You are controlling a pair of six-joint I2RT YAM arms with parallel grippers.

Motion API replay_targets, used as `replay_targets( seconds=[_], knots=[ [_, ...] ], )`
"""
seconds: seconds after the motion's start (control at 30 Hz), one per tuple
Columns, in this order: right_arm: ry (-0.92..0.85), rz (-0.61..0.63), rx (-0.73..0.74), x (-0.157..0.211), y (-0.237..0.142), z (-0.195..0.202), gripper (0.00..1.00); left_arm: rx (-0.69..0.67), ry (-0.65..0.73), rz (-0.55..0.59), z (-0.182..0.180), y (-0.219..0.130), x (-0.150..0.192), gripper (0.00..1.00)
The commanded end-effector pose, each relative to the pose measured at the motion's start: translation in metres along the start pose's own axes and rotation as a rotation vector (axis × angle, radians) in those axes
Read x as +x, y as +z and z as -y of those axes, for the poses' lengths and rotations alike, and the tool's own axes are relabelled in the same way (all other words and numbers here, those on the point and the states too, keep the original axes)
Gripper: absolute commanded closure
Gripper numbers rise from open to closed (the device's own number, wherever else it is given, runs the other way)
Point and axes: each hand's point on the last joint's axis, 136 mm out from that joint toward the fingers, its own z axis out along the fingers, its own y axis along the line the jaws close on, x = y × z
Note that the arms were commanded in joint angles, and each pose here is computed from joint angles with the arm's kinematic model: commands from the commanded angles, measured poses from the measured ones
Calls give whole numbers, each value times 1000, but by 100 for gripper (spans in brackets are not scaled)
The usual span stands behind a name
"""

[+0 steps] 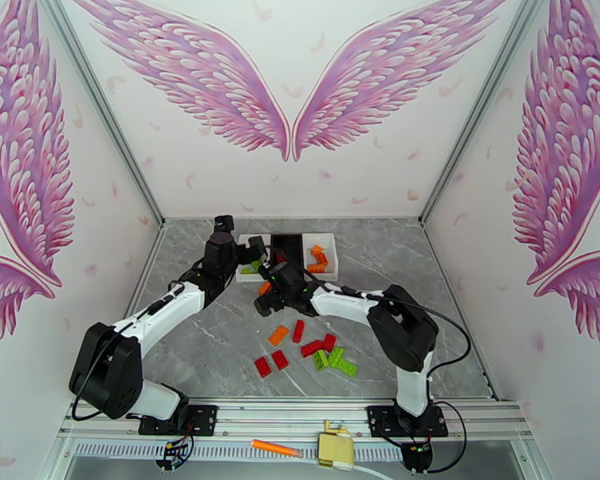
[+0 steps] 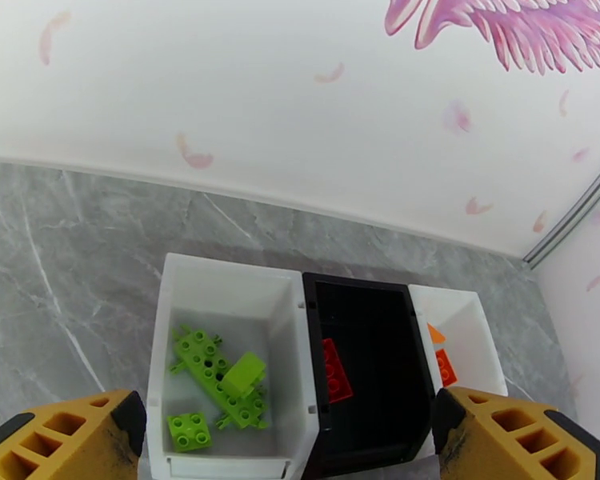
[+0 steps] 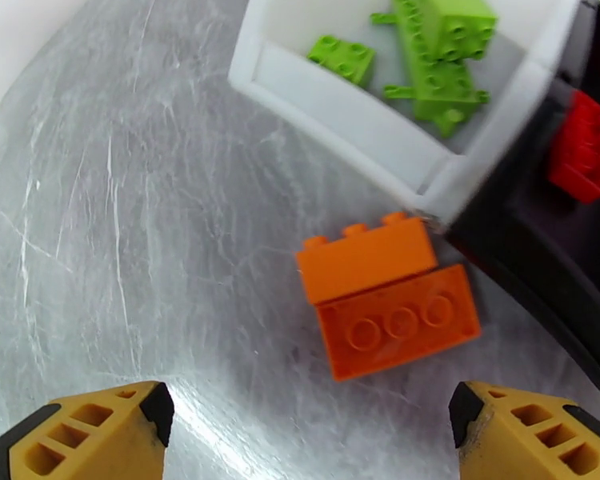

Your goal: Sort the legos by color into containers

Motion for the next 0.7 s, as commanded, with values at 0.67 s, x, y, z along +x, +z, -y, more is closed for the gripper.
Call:
replay_targets(
  seconds=[0.67],
  knots=[
    [106,-60,-10,35,-20,-7,11,-28,24,-11,-18,-14,2,1]
  ],
)
